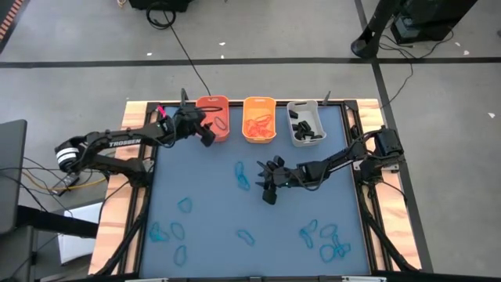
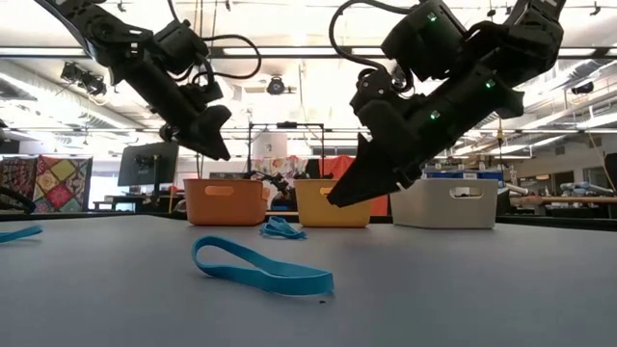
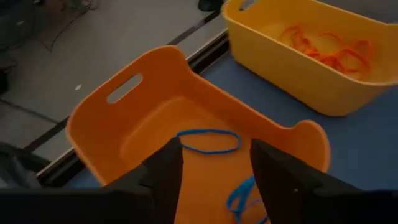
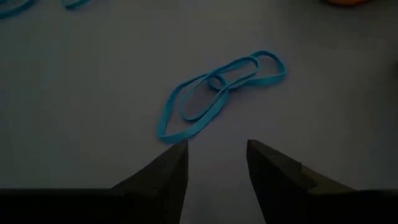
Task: Sort rubber bands into baskets
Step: Put the blue rubber band into the orange bin
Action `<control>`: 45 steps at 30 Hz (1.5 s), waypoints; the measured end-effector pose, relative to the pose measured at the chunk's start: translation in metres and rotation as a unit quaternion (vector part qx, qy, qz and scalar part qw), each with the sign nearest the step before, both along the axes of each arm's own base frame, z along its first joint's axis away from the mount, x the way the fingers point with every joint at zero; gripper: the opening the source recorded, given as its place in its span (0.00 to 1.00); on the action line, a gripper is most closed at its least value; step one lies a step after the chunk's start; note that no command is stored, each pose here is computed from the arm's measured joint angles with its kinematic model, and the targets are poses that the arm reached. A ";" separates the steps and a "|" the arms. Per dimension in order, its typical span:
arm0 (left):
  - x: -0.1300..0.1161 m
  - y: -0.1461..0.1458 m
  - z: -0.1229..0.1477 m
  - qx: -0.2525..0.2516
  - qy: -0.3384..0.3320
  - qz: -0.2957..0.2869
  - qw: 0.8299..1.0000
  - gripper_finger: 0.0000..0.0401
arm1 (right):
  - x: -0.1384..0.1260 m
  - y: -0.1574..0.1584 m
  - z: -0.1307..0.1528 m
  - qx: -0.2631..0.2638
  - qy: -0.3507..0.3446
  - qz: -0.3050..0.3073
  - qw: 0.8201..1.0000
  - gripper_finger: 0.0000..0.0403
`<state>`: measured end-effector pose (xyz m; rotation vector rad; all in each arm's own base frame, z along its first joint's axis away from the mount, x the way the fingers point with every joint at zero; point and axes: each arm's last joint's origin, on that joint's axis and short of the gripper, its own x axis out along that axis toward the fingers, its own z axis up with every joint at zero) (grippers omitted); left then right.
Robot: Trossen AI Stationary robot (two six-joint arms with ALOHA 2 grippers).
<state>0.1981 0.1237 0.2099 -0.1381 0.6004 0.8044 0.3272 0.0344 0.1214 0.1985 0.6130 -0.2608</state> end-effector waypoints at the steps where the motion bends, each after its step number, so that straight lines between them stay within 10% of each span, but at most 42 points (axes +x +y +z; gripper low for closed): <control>1: 0.000 -0.002 0.001 -0.004 -0.001 -0.015 1.000 0.48 | 0.000 0.001 0.000 0.001 -0.001 0.003 1.000 0.43; 9: -0.001 -0.046 0.010 -0.063 0.000 -0.182 0.981 0.44 | 0.000 0.009 0.001 0.004 -0.005 0.016 1.000 0.43; 15: -0.010 -0.107 -0.007 -0.174 0.115 -0.302 0.930 0.42 | 0.000 0.008 0.001 0.000 -0.005 0.014 1.000 0.43; 28: -0.032 -0.173 -0.022 -0.237 0.233 -0.327 0.885 0.42 | 0.002 0.007 0.004 0.000 -0.024 0.006 1.000 0.42; 45: -0.045 -0.181 -0.065 -0.236 0.271 -0.317 0.878 0.42 | 0.002 0.009 0.004 0.001 -0.027 0.011 1.000 0.42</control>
